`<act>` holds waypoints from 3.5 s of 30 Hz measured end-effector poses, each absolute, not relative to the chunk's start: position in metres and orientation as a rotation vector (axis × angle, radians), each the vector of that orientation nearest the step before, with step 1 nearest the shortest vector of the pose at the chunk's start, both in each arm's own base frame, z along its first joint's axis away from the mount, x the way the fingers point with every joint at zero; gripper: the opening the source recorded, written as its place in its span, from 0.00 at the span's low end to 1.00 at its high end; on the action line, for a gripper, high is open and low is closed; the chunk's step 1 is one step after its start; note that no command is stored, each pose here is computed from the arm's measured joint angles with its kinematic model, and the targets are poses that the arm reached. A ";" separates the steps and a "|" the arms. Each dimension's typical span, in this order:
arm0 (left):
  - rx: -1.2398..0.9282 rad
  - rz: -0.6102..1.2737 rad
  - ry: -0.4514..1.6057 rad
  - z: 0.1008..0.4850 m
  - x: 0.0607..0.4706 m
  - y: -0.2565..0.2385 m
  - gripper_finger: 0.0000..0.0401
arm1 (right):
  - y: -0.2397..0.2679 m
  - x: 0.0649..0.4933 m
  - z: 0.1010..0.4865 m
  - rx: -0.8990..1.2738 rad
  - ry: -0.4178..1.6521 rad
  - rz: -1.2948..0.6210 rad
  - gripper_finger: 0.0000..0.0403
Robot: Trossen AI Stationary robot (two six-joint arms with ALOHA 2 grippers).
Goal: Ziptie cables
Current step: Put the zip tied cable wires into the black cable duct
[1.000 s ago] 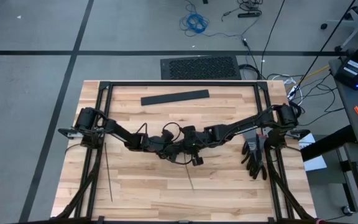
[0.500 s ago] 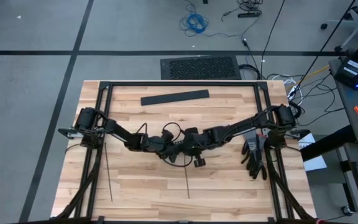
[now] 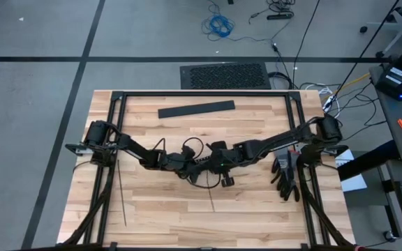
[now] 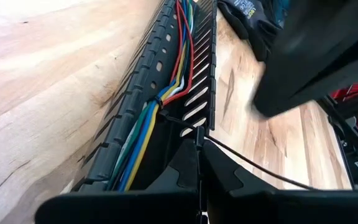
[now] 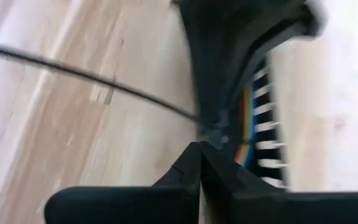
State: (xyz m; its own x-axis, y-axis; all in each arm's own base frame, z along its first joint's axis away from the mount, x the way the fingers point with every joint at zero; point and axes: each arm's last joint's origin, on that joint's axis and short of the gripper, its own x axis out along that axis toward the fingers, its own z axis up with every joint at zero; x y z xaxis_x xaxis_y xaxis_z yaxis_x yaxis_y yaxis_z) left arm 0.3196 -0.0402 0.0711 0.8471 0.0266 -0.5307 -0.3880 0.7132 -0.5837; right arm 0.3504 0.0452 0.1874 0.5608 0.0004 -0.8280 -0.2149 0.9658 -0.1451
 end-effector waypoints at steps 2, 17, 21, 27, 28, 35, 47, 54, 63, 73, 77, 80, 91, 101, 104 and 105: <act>-0.747 0.241 0.521 0.071 0.320 -0.040 0.01 | 0.041 0.349 0.198 -0.246 0.933 0.120 0.00; -0.727 0.235 0.522 0.072 0.321 -0.040 0.01 | 0.016 0.362 0.178 -0.218 0.937 0.121 0.00; -0.726 0.235 0.522 0.072 0.322 -0.040 0.01 | 0.017 0.366 0.175 -0.210 0.919 0.143 0.00; -0.724 0.234 0.522 0.072 0.322 -0.040 0.01 | 0.017 0.370 0.157 -0.225 0.958 0.155 0.00; -0.724 0.234 0.522 0.072 0.322 -0.040 0.01 | 0.016 0.371 0.154 -0.224 0.965 0.155 0.00; -0.723 0.234 0.522 0.072 0.322 -0.041 0.01 | 0.009 0.375 0.140 -0.171 0.990 0.201 0.00; -0.718 0.227 0.518 0.073 0.323 -0.041 0.01 | 0.023 0.368 0.142 -0.151 1.040 0.254 0.00; -0.721 0.236 0.514 0.073 0.323 -0.041 0.01 | 0.020 0.367 0.144 -0.177 1.040 0.242 0.00; -0.636 0.202 0.481 0.074 0.324 -0.041 0.04 | 0.019 0.350 0.202 -0.248 0.947 0.134 0.00; -0.383 0.021 0.406 0.087 0.325 -0.057 0.12 | 0.025 0.311 0.267 -0.267 0.833 -0.152 0.08; -0.296 -0.033 0.388 0.099 0.323 -0.066 0.12 | 0.031 0.297 0.276 -0.223 0.845 -0.198 0.08; -0.216 -0.056 0.309 0.117 0.322 -0.072 0.13 | 0.041 0.290 0.278 -0.208 0.852 -0.199 0.07; -0.066 -0.010 0.241 0.154 0.314 -0.076 0.13 | 0.083 0.271 0.275 -0.243 0.863 -0.274 0.06; -0.122 -0.001 0.337 0.143 0.304 -0.101 0.13 | 0.112 0.219 0.244 -0.140 0.998 -0.508 0.06; -0.124 0.027 0.325 0.143 0.303 -0.105 0.13 | 0.121 0.206 0.225 -0.083 0.990 -0.528 0.06; -0.133 0.028 0.314 0.144 0.303 -0.106 0.13 | 0.122 0.202 0.218 -0.062 0.983 -0.541 0.06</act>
State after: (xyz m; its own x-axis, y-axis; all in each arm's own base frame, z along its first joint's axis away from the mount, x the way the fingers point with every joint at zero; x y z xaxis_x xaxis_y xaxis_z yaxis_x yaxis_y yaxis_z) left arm 0.3027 -0.1057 0.1445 0.9507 0.0070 -0.3101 -0.0483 0.9909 -0.1257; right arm 0.2024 0.1223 0.2184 0.4338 -0.4614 -0.7739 0.4063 0.8668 -0.2890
